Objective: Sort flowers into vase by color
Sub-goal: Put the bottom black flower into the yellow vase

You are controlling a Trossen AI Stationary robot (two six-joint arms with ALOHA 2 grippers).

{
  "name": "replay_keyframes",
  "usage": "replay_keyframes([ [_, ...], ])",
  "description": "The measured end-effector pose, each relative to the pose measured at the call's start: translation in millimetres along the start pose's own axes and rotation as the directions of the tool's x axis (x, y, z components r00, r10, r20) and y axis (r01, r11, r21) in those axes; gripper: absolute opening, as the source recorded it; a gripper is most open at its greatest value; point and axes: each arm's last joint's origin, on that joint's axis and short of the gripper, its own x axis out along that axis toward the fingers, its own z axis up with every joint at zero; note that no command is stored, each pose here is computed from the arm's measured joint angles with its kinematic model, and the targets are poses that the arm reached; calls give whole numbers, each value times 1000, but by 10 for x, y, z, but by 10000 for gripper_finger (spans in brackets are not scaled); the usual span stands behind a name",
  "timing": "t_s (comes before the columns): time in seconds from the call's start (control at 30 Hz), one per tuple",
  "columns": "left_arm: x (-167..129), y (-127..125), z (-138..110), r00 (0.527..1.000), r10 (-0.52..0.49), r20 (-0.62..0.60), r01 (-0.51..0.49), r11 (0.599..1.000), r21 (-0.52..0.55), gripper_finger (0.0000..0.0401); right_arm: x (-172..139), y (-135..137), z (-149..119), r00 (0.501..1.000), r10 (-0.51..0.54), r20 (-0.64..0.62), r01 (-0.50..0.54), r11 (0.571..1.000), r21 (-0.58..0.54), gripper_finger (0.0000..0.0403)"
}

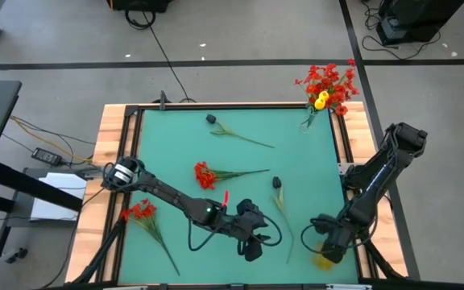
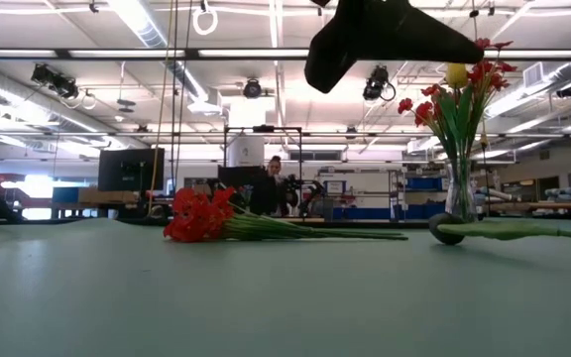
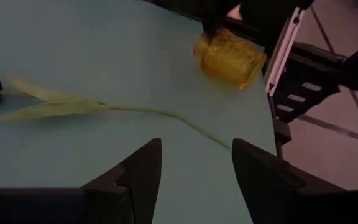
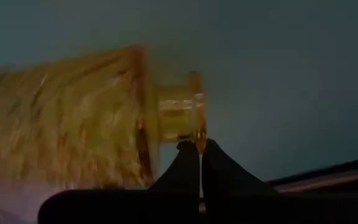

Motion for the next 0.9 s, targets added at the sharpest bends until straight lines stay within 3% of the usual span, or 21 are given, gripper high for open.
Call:
replay_keyframes([
  [0.13,3,15,-3,1000,7,-8,-7,999,33,201,-178,-29,31,991,-78,112,78,997,9,4],
  [0.27,15,55,14,1000,17,-10,-17,999,44,201,-405,-38,49,949,-189,251,200,980,-15,3],
  [0.4,30,106,42,1000,29,-8,-29,999,42,201,-655,-102,53,852,-335,401,361,932,11,3],
  [0.53,48,171,71,999,45,-11,-45,998,38,201,-891,-141,50,729,-481,486,528,848,47,2],
  [0.67,70,244,110,999,35,-22,-35,999,28,201,-914,-48,94,716,-445,539,575,813,-93,2],
  [0.8,84,304,134,999,46,-27,-46,999,22,201,-829,19,139,701,-476,531,628,764,-144,4],
  [0.9,91,333,150,998,52,-25,-52,999,18,201,-813,54,142,717,-439,542,571,815,-96,21],
])
